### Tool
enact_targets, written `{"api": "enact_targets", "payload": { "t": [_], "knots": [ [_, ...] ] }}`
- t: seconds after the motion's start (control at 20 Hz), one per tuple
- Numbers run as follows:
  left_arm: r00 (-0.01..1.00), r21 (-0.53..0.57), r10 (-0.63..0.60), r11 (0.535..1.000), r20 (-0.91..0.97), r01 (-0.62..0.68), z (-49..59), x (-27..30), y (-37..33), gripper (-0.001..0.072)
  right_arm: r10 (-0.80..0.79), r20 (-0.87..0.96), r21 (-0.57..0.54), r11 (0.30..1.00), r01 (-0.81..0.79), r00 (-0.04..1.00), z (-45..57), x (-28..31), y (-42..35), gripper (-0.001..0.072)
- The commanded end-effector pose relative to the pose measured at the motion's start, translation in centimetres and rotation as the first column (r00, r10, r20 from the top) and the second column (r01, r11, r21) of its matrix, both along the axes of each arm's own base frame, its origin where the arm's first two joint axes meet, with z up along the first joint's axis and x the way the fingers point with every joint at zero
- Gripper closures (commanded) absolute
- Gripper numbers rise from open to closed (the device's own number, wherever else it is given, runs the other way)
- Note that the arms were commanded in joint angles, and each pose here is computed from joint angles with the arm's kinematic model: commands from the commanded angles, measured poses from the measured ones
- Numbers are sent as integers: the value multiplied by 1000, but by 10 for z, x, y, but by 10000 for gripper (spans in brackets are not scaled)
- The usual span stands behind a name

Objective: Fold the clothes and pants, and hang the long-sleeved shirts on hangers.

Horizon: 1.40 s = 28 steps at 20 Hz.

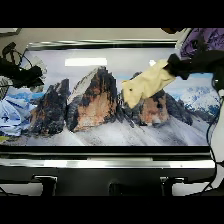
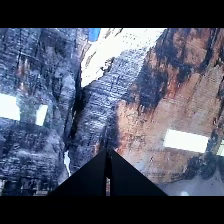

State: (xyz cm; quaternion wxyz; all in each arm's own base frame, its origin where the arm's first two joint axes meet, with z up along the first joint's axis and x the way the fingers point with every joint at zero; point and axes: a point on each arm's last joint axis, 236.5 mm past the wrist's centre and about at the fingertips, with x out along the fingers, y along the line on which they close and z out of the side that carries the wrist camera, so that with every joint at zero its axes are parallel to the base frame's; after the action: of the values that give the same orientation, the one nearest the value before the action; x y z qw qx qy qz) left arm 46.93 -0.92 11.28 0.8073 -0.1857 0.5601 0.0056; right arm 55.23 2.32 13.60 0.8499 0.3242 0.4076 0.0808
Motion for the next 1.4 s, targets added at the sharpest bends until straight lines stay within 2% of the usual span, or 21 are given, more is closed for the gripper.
{"api": "enact_targets", "payload": {
  "t": [0.0,0.25,0.45,0.6,0.8,1.05,1.35],
  "knots": [
    [1000,0,-2,1000,-3,2,0,-1,0,691,-191,61,-13,981,192,980,39,5,-84,687],
    [1000,0,-2,1000,-4,2,0,-1,0,691,-452,97,-16,890,455,887,53,-17,-213,687],
    [1000,-1,-7,1000,-25,7,-2,-6,-1,691,-599,17,-143,791,595,801,29,-74,-307,688],
    [1000,-1,-7,1000,-29,7,-2,-6,-1,691,-672,-147,-235,736,635,726,-15,-139,-351,687],
    [999,-1,-9,1000,-36,9,-3,-8,-1,692,-721,-302,-244,691,680,624,-79,-225,-361,688],
    [999,-1,-15,1000,-36,15,-3,-8,-4,691,-765,-435,-283,617,735,474,-146,-331,-329,687],
    [999,-2,-17,1000,-36,17,-3,-8,-5,691,-724,-551,-335,648,684,415,-189,-380,-293,688]
  ]
}}
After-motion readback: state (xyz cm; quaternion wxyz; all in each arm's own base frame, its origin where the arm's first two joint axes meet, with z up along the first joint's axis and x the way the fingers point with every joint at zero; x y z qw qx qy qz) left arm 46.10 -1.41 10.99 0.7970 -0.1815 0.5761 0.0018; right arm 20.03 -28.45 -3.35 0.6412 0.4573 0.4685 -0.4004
